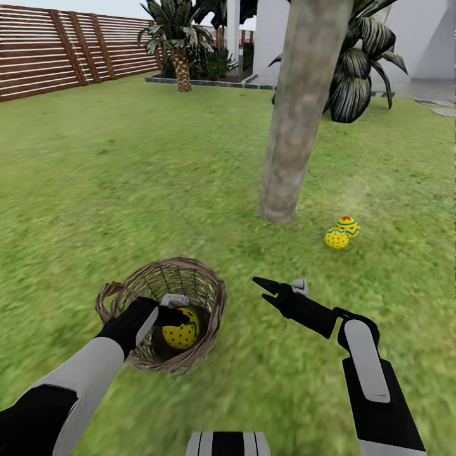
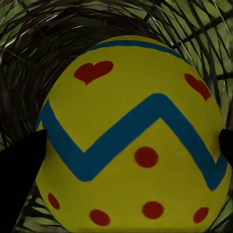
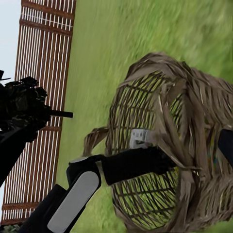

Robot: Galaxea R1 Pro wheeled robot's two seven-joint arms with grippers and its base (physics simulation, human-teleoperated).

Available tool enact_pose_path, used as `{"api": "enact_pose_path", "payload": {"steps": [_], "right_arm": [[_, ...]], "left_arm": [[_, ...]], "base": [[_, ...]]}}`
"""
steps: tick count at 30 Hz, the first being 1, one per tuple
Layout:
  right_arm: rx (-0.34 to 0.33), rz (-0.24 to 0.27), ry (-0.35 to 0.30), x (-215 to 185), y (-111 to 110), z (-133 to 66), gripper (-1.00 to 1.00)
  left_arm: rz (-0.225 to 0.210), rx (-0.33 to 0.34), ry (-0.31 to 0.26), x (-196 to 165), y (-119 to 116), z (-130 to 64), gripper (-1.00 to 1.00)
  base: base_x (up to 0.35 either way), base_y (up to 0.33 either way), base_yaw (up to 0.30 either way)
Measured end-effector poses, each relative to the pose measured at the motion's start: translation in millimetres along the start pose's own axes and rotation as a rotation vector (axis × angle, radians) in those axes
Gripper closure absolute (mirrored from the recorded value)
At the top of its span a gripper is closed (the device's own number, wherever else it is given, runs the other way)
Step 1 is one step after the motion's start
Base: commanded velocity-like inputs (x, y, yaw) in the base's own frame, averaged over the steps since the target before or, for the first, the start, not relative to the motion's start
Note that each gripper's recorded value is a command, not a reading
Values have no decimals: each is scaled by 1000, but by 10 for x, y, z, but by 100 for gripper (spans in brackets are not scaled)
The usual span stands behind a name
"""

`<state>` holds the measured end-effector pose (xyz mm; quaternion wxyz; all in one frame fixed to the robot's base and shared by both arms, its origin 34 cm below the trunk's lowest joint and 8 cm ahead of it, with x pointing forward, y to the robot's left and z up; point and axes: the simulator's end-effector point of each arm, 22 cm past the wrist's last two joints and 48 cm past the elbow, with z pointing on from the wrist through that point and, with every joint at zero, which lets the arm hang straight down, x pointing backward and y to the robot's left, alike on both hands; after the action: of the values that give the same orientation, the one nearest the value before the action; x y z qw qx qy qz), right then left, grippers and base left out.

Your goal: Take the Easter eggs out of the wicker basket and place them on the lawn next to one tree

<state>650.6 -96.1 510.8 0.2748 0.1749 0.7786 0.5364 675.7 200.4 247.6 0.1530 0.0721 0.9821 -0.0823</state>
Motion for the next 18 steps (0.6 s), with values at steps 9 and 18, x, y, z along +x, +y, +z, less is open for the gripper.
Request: {"api": "enact_pose_path", "payload": {"steps": [9,18], "right_arm": [[-22,-26,-14,-47,205,-65,-100],[-41,-53,-27,-90,402,-135,-100]], "left_arm": [[8,-8,-41,-178,-10,-200,100],[15,-15,-79,-336,-25,-398,100]], "base": [[-76,0,0],[-106,0,0]]}}
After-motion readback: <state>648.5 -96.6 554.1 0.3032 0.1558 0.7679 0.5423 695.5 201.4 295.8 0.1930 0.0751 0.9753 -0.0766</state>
